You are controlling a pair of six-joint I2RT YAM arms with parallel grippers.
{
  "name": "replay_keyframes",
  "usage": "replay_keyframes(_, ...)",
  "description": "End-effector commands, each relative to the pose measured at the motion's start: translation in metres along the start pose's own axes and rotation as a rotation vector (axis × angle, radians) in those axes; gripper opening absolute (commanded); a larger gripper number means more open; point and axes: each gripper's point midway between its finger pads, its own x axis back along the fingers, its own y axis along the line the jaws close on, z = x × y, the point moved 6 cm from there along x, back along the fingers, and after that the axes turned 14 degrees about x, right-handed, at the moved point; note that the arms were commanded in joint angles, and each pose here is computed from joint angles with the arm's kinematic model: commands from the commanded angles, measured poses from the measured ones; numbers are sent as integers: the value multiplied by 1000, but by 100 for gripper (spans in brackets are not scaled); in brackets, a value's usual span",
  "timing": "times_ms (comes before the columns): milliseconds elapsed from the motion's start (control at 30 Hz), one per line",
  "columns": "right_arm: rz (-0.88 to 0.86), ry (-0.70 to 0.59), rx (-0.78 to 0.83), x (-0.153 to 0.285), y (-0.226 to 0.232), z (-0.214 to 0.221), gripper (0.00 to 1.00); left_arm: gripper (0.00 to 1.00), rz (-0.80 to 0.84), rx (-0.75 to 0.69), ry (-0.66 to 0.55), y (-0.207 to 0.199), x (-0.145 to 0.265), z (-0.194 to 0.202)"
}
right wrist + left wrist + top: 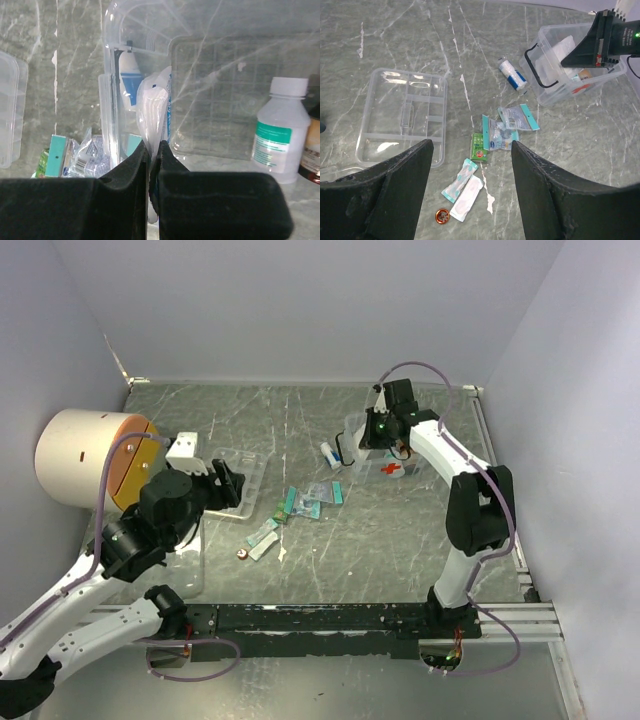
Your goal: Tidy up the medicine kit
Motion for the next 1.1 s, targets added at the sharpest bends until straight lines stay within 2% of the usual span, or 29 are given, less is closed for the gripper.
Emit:
replay_keyframes(0, -80, 33, -36, -3, 7, 3, 0, 75, 21, 8, -8, -2, 1, 0)
replay_keyframes(367, -55, 122, -43, -19, 1, 24, 0, 75, 19, 8, -10, -2, 1, 0)
replay_keyframes(567, -36, 143, -32, -26, -3, 30, 3, 76, 17, 11, -11, -1, 2, 0)
replay_keyframes(633, -30, 150, -30, -27, -4, 31, 7, 76, 17, 12, -12, -1, 2, 0)
replay_keyframes(700, 0, 153, -36, -26, -7, 31, 20, 76, 18, 11, -10, -1, 2, 1)
replay_keyframes(800, 32, 137, -32, -21, -10, 29, 33, 75, 15, 14, -11, 0, 2, 1)
replay_keyframes(900, 58, 121, -21, -16, -12, 25, 39, 75, 9, 13, -10, 1, 1, 2)
replay_keyframes(1067, 117, 102, -5, -8, -18, 18, 44, 75, 3, 15, -16, 2, 2, 1)
